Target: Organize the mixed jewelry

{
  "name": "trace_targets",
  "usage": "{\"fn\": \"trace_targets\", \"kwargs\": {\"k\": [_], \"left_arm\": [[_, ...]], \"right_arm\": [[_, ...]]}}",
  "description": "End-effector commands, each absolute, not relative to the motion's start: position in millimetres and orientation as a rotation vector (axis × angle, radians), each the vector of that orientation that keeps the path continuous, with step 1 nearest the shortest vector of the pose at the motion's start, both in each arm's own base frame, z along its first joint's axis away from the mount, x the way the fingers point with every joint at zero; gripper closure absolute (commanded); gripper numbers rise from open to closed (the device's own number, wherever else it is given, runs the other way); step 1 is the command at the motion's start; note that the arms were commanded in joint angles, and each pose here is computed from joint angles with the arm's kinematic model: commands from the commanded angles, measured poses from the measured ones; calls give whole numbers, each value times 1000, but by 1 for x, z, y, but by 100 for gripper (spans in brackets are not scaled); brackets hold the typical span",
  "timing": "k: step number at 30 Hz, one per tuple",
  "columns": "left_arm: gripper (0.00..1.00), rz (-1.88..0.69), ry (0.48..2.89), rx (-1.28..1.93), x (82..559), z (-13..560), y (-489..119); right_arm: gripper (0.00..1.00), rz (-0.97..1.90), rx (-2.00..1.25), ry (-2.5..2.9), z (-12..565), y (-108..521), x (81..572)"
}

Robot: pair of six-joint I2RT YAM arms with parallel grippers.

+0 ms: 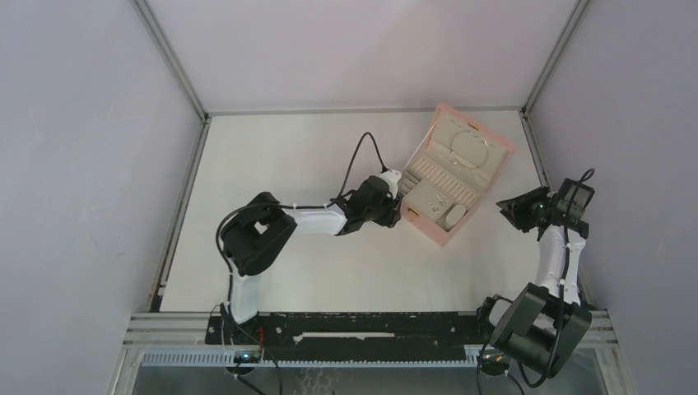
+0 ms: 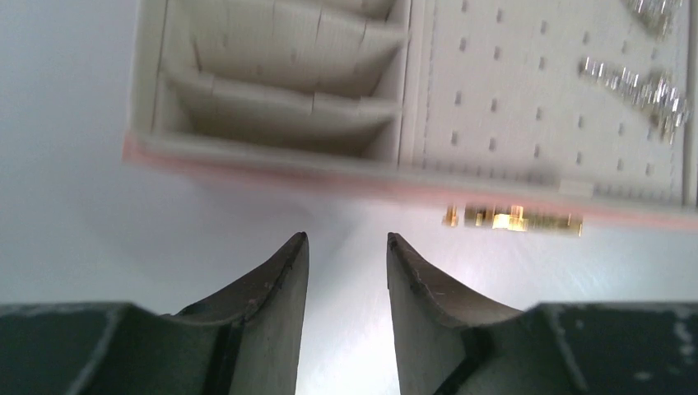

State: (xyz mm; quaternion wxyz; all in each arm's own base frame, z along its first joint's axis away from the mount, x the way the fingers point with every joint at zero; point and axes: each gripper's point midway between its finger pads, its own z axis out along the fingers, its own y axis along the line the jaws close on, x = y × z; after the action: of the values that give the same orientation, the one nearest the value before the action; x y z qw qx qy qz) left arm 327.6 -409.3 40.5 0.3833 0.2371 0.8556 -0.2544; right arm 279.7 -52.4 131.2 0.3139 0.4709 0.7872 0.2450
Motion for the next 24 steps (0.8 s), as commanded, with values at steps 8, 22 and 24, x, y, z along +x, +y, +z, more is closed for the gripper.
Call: {"fn": "trace_targets", "kwargs": {"k": [8, 22, 24], "left_arm": [[54, -571, 2170, 768, 272, 132, -337], [50, -573, 2192, 488, 303, 195, -271], [48, -566, 2191, 484, 302, 196, -266]], "right_arm": [[65, 508, 840, 1877, 271, -66, 321], [58, 717, 684, 1882, 307, -77, 461], [58, 856, 619, 1967, 296, -52, 472]]}}
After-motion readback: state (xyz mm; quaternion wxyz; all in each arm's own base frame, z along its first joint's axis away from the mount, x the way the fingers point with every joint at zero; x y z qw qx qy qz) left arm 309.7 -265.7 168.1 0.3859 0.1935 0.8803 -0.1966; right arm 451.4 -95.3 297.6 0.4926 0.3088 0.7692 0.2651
